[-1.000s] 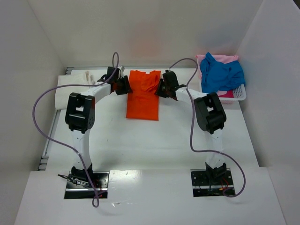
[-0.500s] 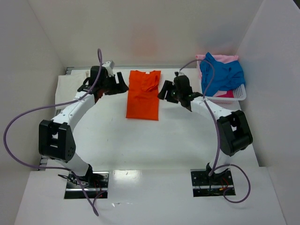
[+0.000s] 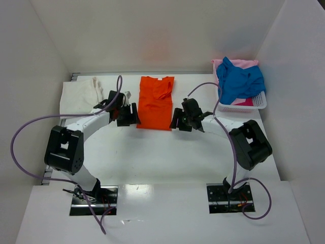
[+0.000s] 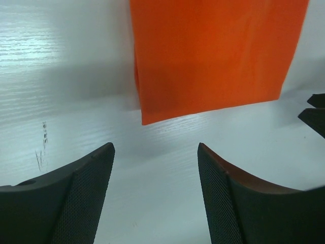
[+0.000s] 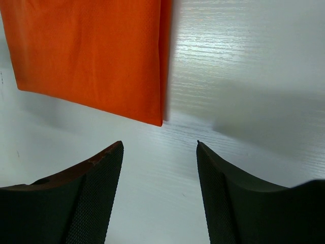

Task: Fold and stack the t-shirts
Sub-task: Grab one side of the 2/3 rectangular tshirt with both arms

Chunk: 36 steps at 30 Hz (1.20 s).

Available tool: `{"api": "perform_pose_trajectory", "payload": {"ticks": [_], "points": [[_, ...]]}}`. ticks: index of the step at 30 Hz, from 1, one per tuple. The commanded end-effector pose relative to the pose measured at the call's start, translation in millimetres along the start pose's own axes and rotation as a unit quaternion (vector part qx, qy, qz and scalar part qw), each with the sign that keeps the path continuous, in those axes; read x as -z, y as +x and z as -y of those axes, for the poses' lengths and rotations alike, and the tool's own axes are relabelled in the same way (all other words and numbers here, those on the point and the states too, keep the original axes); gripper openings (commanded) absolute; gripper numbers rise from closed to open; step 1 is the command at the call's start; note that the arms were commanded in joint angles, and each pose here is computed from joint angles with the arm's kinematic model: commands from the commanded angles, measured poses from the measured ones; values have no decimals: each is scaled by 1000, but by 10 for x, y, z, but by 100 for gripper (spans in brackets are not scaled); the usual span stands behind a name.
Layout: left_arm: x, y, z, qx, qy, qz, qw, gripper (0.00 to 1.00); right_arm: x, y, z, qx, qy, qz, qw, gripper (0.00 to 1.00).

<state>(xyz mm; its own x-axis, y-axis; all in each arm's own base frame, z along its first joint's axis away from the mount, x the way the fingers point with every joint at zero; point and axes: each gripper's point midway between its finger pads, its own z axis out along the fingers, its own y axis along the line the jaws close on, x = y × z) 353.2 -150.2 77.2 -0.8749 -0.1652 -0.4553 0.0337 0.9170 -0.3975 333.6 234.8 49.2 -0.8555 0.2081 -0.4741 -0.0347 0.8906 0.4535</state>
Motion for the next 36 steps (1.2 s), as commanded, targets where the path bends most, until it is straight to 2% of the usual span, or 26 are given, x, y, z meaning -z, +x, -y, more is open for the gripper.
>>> {"api": "perform_pose_trajectory", "payload": {"ticks": [1,9,17,27,29,30,33,34,36], "points": [[-166,41,-95,5,-12,-13,1000,74,-97,-46,-152,7,-19,5,1000,63],[-300,81,-133,3,-12,-26,1000,72,-268,59,-92,-5,-5,-10,1000,51],[-442,53,-138,4,-9,-33,999,71,-382,15,-116,-7,-4,-12,1000,48],[-563,14,-166,9,-13,-30,999,59,-530,24,-114,-8,-1,-22,1000,32],[-592,32,-181,9,-14,-33,999,53,-542,23,-113,-8,0,-24,1000,24],[-596,16,-175,9,-13,-30,999,46,-540,35,-104,-9,2,-26,1000,18],[-651,42,-177,14,-10,-35,999,31,-538,40,-100,-9,2,-27,1000,10],[-664,29,-169,14,-8,-36,999,22,-529,46,-96,-9,4,-29,1000,6],[-662,0,-142,14,-3,-34,999,13,-506,27,-114,-9,2,-26,1000,2]]}}
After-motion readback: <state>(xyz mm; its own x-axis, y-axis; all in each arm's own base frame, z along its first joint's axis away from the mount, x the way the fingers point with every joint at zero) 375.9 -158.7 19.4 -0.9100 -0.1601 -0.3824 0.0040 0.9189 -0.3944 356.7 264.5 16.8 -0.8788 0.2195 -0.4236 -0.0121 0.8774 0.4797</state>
